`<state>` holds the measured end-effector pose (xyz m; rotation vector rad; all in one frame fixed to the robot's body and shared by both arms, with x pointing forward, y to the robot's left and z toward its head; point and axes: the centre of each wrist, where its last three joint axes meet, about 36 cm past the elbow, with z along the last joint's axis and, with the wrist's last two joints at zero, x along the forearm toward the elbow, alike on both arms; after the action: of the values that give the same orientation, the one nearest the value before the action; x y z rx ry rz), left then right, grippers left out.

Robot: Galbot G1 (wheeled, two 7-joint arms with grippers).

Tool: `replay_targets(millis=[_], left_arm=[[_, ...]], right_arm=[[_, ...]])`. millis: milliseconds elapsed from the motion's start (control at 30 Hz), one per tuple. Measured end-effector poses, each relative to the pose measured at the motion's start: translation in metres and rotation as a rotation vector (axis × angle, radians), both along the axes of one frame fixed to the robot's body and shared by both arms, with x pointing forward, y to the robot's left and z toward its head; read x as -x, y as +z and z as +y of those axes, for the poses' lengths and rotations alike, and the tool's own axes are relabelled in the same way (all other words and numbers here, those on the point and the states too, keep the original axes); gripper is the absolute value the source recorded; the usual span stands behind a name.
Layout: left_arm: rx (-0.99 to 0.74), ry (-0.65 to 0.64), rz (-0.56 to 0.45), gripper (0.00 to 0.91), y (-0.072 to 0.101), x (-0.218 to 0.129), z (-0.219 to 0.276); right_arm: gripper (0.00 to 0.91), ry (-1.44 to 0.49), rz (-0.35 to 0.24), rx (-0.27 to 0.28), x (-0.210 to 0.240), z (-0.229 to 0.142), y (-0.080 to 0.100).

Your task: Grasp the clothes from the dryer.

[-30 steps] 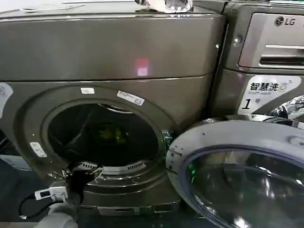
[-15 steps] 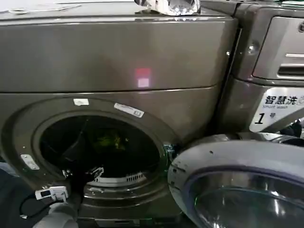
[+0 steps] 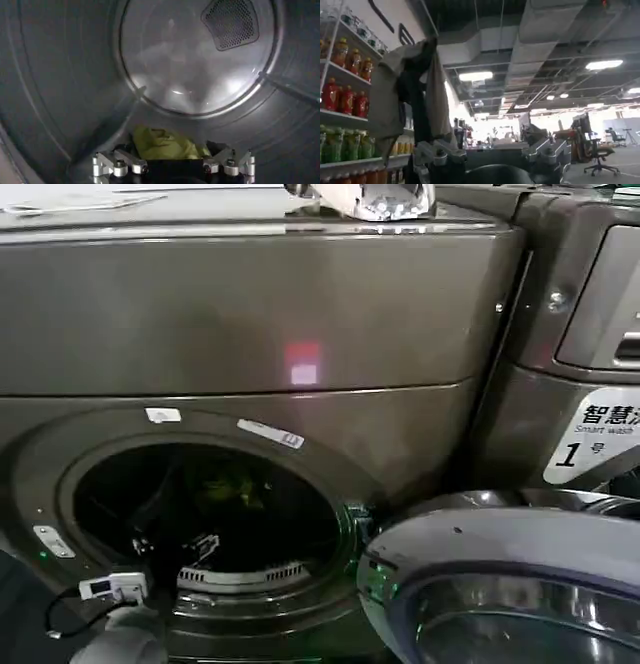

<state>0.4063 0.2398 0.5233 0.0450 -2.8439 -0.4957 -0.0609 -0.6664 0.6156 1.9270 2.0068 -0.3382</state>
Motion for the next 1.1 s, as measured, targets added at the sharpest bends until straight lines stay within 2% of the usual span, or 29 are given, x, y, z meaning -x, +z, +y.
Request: replay_targets(millis=[300,500,700,900,1100], left_arm=[[-0.046,0.0,0.018,0.907,0.005,-0.082,-0.002],[-0.126,-0.022,0.1,0.907,-0.001,-0.134,-0.005],[-0.39,-0.117,0.188,0.907,0.008,-0.168,-0.007],[-0.743,-0.318,0.219,0.907,0.02,-0.194,-0.009],[-1.0,-0.504,0.335,0.907,0.03,-0.218,-0.011]], right_arm=[[0.907,0.009,0.002,0.004,-0.004,0.0,0.001],[0.907,0.012,0.007,0.006,-0.005,0.0,0.002],[0.907,0.017,0.011,0.01,-0.007,0.0,0.003],[0.907,0.017,0.015,0.013,-0.006,0.001,0.005],[0.907,0.026,0.017,0.016,-0.01,0.002,0.005]])
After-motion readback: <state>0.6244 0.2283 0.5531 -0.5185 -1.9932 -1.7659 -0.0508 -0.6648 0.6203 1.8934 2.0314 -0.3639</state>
